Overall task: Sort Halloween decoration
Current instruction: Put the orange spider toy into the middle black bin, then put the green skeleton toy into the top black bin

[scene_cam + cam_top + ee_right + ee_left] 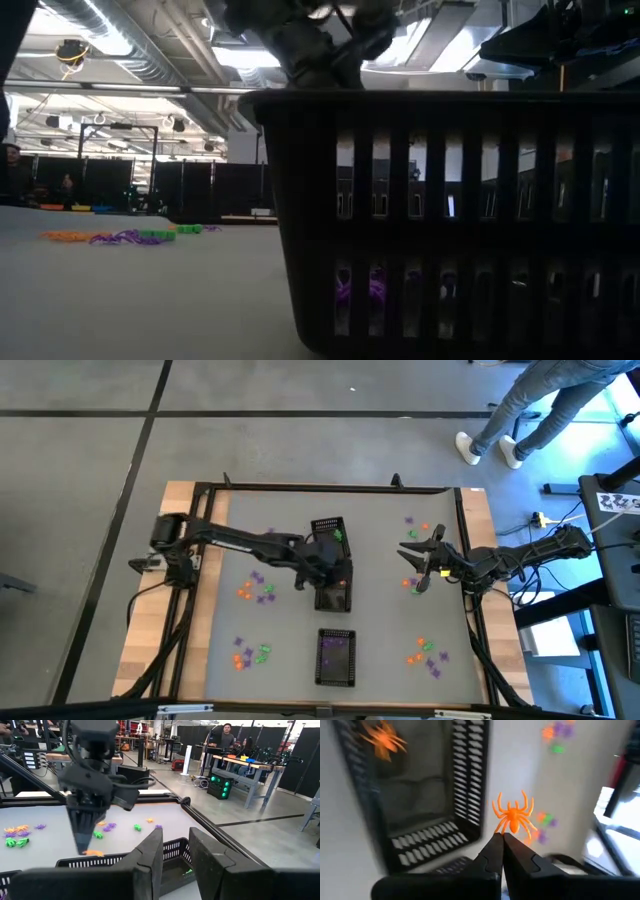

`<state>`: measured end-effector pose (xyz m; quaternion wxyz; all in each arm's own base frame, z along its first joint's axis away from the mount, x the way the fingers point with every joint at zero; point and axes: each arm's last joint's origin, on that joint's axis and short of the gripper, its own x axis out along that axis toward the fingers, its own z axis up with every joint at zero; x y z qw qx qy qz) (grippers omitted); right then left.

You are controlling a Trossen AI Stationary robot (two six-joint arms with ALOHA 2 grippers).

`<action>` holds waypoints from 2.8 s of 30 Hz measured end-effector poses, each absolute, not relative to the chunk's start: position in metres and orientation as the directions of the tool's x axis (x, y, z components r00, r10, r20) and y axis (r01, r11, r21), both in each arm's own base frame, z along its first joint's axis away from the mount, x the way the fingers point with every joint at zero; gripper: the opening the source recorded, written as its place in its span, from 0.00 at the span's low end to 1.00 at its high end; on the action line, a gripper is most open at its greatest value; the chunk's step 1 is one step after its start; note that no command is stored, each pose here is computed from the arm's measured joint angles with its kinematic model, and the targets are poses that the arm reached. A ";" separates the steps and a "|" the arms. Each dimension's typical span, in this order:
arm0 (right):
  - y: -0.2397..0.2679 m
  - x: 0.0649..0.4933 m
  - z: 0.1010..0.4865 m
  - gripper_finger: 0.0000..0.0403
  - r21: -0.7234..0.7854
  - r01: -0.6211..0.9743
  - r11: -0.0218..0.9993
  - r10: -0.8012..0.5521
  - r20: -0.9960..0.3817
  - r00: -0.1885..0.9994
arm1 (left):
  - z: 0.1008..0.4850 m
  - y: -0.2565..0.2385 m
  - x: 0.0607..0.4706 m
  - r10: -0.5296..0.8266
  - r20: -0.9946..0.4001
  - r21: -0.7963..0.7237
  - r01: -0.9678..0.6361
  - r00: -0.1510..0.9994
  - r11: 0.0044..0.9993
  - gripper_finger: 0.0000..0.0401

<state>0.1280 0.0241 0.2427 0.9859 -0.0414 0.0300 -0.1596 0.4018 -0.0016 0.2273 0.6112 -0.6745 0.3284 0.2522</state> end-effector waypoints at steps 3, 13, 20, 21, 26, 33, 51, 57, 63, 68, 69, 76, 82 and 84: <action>0.024 0.128 0.243 0.23 -0.091 0.312 0.946 -0.317 -0.046 0.947 | 0.230 0.005 0.407 -0.116 -0.815 -0.569 -0.822 0.568 -0.019 0.00; 0.024 0.128 0.243 0.23 -0.091 0.313 0.946 -0.317 -0.046 0.947 | 0.230 0.008 0.413 -0.129 -0.840 -0.535 -0.844 0.527 0.031 0.00; 0.024 0.128 0.243 0.23 -0.091 0.312 0.946 -0.317 -0.046 0.947 | 0.229 0.003 0.411 -0.122 -0.855 -0.514 -0.855 0.504 0.069 0.01; 0.024 0.128 0.243 0.23 -0.091 0.312 0.946 -0.317 -0.046 0.947 | 0.229 0.001 0.411 -0.123 -0.855 -0.515 -0.854 0.504 0.079 0.03; 0.024 0.128 0.243 0.23 -0.091 0.313 0.946 -0.318 -0.046 0.947 | 0.229 -0.002 0.411 -0.117 -0.856 -0.515 -0.853 0.504 0.089 0.16; 0.024 0.128 0.243 0.23 -0.090 0.312 0.946 -0.317 -0.045 0.947 | 0.229 0.001 0.411 -0.111 -0.857 -0.514 -0.850 0.503 0.117 0.39; 0.024 0.128 0.243 0.23 -0.091 0.312 0.946 -0.317 -0.046 0.947 | 0.251 0.036 0.348 -0.175 -0.975 -0.187 -0.925 0.135 0.330 0.31; 0.024 0.128 0.243 0.23 -0.092 0.312 0.946 -0.317 -0.047 0.947 | 0.270 0.042 0.319 -0.158 -0.987 -0.062 -0.942 0.009 0.331 0.31; 0.024 0.128 0.243 0.23 -0.092 0.312 0.946 -0.317 -0.047 0.947 | 0.292 0.044 0.299 -0.098 -0.995 -0.055 -0.940 0.023 0.337 0.31; 0.024 0.128 0.244 0.23 -0.083 0.313 0.946 -0.317 -0.031 0.948 | 0.310 0.040 0.285 -0.075 -0.995 -0.090 -0.932 0.068 0.352 0.31; 0.024 0.128 0.244 0.23 -0.085 0.306 0.948 -0.310 -0.036 0.950 | 0.314 0.039 0.282 -0.072 -0.994 -0.102 -0.929 0.081 0.356 0.31; 0.025 0.128 0.243 0.23 -0.087 0.290 0.953 -0.294 -0.043 0.955 | 0.324 0.027 0.253 -0.025 -0.986 -0.160 -0.908 0.163 0.387 0.31; 0.025 0.128 0.247 0.23 -0.060 0.288 0.956 -0.289 -0.006 0.957 | 0.308 0.021 0.238 -0.013 -0.946 -0.301 -0.862 0.324 0.407 0.31; 0.026 0.129 0.249 0.23 -0.049 0.267 0.963 -0.267 0.006 0.964 | 0.299 0.021 0.234 -0.008 -0.928 -0.343 -0.846 0.372 0.408 0.31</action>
